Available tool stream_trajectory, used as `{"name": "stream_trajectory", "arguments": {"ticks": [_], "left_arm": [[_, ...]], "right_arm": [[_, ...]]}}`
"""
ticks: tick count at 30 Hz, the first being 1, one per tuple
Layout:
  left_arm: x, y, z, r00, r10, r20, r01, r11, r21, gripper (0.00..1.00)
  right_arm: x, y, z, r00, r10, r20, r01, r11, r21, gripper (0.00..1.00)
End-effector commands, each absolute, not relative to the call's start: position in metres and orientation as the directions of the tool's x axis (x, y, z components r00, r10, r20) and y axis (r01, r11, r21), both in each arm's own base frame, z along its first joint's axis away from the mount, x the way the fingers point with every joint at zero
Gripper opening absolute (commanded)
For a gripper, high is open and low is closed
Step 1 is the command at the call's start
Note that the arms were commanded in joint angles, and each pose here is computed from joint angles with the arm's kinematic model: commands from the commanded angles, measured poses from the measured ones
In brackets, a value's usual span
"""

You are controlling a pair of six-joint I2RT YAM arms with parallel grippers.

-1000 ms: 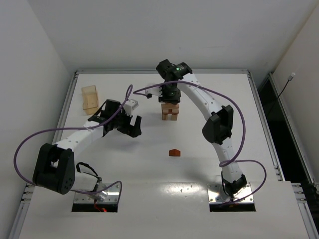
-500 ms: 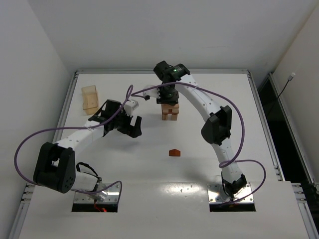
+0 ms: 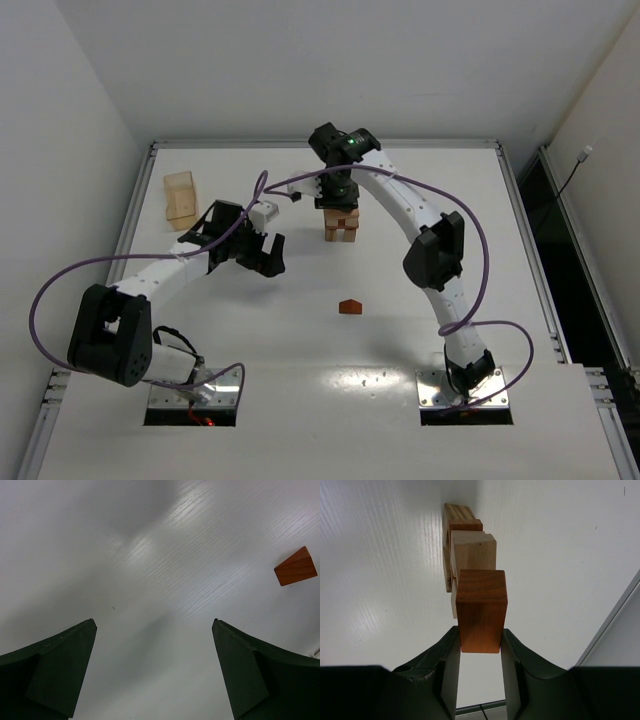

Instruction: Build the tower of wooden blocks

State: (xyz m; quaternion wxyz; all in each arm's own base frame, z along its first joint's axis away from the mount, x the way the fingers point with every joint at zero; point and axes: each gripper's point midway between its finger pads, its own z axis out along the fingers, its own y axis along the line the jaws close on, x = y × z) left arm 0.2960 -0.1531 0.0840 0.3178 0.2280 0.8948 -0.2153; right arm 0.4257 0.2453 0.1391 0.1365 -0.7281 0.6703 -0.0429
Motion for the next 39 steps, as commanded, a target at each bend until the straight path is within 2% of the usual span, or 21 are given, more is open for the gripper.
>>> {"name": "stream_trajectory", "arguments": {"ticks": [1, 8, 17, 20, 21, 24, 27, 35, 39], "left_arm": [[0.303, -0.156, 0.089, -0.686, 0.246, -0.684, 0.544, 0.799, -0.258, 1.00], [0.302, -0.157, 0.087, -0.692, 0.248, -0.678, 0.546, 0.794, -0.267, 1.00], [0.302, -0.157, 0.084, -0.693, 0.257, -0.674, 0.550, 0.792, -0.264, 1.00], [0.301, -0.158, 0.084, -0.693, 0.256, -0.674, 0.554, 0.787, -0.270, 1.00], [0.301, -0.158, 0.084, -0.693, 0.256, -0.674, 0.554, 0.787, -0.270, 1.00], [0.301, -0.158, 0.084, -0.693, 0.256, -0.674, 0.554, 0.787, -0.270, 1.00], [0.301, -0.158, 0.084, -0.693, 0.256, -0.674, 0.554, 0.787, -0.270, 1.00], [0.304, -0.149, 0.095, -0.667, 0.235, -0.707, 0.530, 0.816, -0.229, 1.00], [0.300, -0.134, 0.098, -0.657, 0.193, -0.728, 0.490, 0.844, -0.219, 1.00]], "right_arm": [[0.419, 0.242, 0.141, 0.086, -0.991, -0.102, -0.970, -0.060, -0.234, 0.25], [0.420, 0.243, 0.144, 0.087, -0.991, -0.106, -0.969, -0.059, -0.242, 0.35], [0.422, 0.244, 0.142, 0.087, -0.991, -0.106, -0.969, -0.059, -0.242, 0.41], [0.423, 0.244, 0.145, 0.079, -0.990, -0.113, -0.967, -0.049, -0.248, 0.51], [0.422, 0.244, 0.149, 0.080, -0.990, -0.118, -0.966, -0.047, -0.256, 0.58], [0.424, 0.247, 0.161, 0.076, -0.986, -0.147, -0.959, -0.032, -0.281, 0.71], [0.423, 0.247, 0.177, 0.072, -0.983, -0.169, -0.951, -0.016, -0.310, 0.77], [0.404, 0.239, 0.215, 0.076, -0.969, -0.237, -0.943, 0.007, -0.333, 0.80], [0.396, 0.220, 0.240, 0.045, -0.960, -0.276, -0.929, 0.062, -0.364, 0.80]]}}
